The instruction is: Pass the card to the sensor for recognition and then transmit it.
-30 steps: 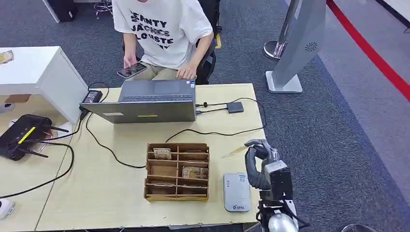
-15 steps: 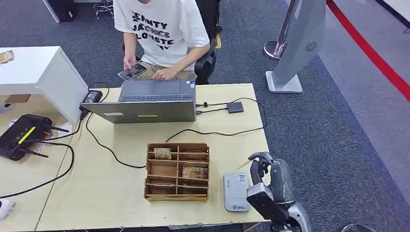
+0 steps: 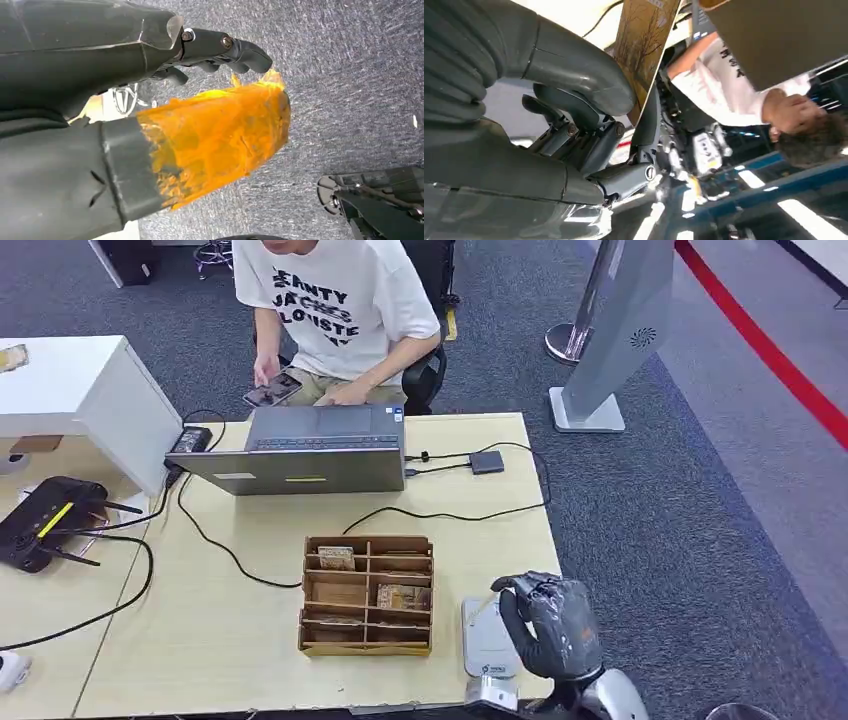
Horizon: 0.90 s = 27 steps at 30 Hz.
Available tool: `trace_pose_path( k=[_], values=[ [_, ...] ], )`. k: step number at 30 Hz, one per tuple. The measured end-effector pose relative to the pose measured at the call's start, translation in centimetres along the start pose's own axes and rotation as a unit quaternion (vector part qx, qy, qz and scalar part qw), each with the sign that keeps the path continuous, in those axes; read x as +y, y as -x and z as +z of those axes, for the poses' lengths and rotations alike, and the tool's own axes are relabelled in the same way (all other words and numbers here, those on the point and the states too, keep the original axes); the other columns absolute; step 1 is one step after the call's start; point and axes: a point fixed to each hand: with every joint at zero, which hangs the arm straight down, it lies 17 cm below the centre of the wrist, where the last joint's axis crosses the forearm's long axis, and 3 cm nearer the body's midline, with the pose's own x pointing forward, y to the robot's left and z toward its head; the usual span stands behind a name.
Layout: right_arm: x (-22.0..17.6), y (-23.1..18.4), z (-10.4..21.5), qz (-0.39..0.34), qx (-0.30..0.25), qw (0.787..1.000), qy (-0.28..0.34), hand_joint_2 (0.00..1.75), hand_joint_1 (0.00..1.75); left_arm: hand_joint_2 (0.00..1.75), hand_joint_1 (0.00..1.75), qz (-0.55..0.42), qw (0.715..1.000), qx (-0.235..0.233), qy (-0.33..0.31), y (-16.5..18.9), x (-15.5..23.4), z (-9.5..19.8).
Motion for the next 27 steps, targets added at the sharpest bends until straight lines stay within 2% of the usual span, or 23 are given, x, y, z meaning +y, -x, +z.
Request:
trace_pose_path(
  k=[8, 14, 21, 27],
  values=[
    [2.9, -1.6, -2.0, 0.093, -0.108, 0.987, -0.075, 1.75, 1.75, 0.0, 0.0, -0.016, 1.0, -0.002, 0.003, 0.0, 0.1, 0.0],
    [3.9, -1.1, -2.5, 0.134, -0.146, 0.975, -0.105, 1.75, 1.75, 0.0, 0.0, -0.02, 1.0, -0.002, 0.003, 0.1, 0.3, -0.1],
    [4.9, 0.8, -4.4, 0.207, -0.199, 0.941, -0.179, 1.75, 1.75, 0.0, 0.0, -0.028, 1.0, -0.002, 0.007, 0.2, 0.3, -0.1],
    [3.8, 1.9, -6.7, 0.265, -0.234, 0.915, -0.196, 1.75, 1.75, 0.0, 0.0, -0.028, 1.0, -0.002, 0.008, 0.2, 0.3, -0.1]
  ],
)
